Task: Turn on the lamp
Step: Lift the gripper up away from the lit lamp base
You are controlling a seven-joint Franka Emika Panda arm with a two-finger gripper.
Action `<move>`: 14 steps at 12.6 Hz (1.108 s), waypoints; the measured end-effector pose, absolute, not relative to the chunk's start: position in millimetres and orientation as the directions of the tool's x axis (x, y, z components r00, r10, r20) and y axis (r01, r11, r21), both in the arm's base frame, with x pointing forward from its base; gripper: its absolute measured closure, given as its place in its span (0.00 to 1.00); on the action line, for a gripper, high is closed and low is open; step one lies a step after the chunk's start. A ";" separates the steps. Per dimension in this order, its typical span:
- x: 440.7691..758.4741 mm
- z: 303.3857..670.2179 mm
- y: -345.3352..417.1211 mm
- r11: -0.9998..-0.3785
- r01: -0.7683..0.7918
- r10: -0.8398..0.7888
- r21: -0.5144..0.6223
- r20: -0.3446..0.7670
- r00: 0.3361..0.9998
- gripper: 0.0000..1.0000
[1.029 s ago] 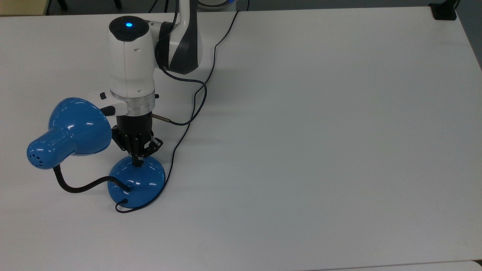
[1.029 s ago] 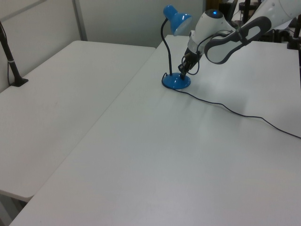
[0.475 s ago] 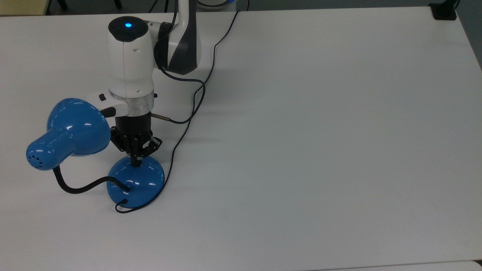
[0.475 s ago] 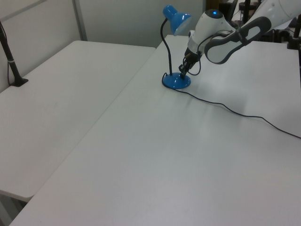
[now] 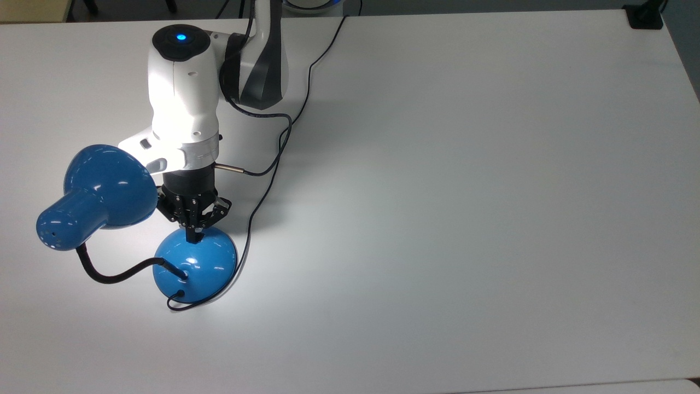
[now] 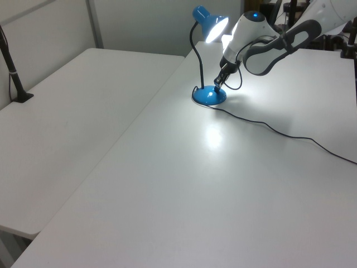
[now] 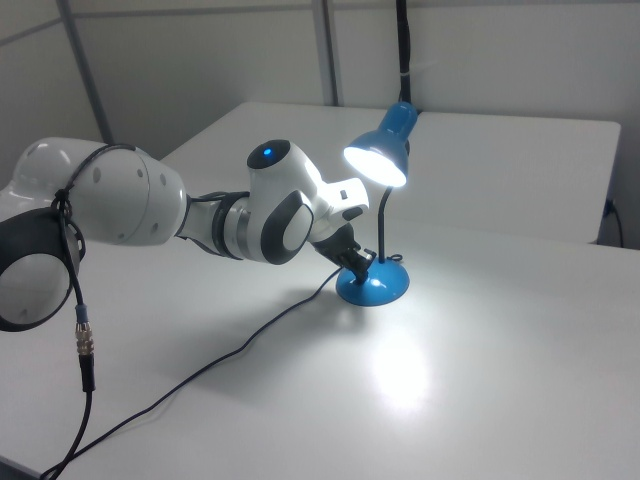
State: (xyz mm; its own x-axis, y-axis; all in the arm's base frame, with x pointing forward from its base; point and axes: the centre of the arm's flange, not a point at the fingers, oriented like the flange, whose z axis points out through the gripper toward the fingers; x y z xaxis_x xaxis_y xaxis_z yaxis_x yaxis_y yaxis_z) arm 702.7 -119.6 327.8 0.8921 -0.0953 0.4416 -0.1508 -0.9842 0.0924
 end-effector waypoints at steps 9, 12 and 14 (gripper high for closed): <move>689.1 362.9 -75.0 -0.990 -0.107 -0.077 0.092 0.283 0.956 0.99; 666.0 414.6 -27.4 -0.993 -0.051 -0.032 0.107 0.168 0.985 0.99; 647.4 451.4 0.3 -0.992 -0.017 -0.002 0.126 0.125 0.992 0.97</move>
State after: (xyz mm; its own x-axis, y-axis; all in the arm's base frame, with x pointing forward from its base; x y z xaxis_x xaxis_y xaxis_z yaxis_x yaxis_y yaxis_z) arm 647.4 0.3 451.4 0.9922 -0.0015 0.1246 -0.0174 -0.9919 0.1261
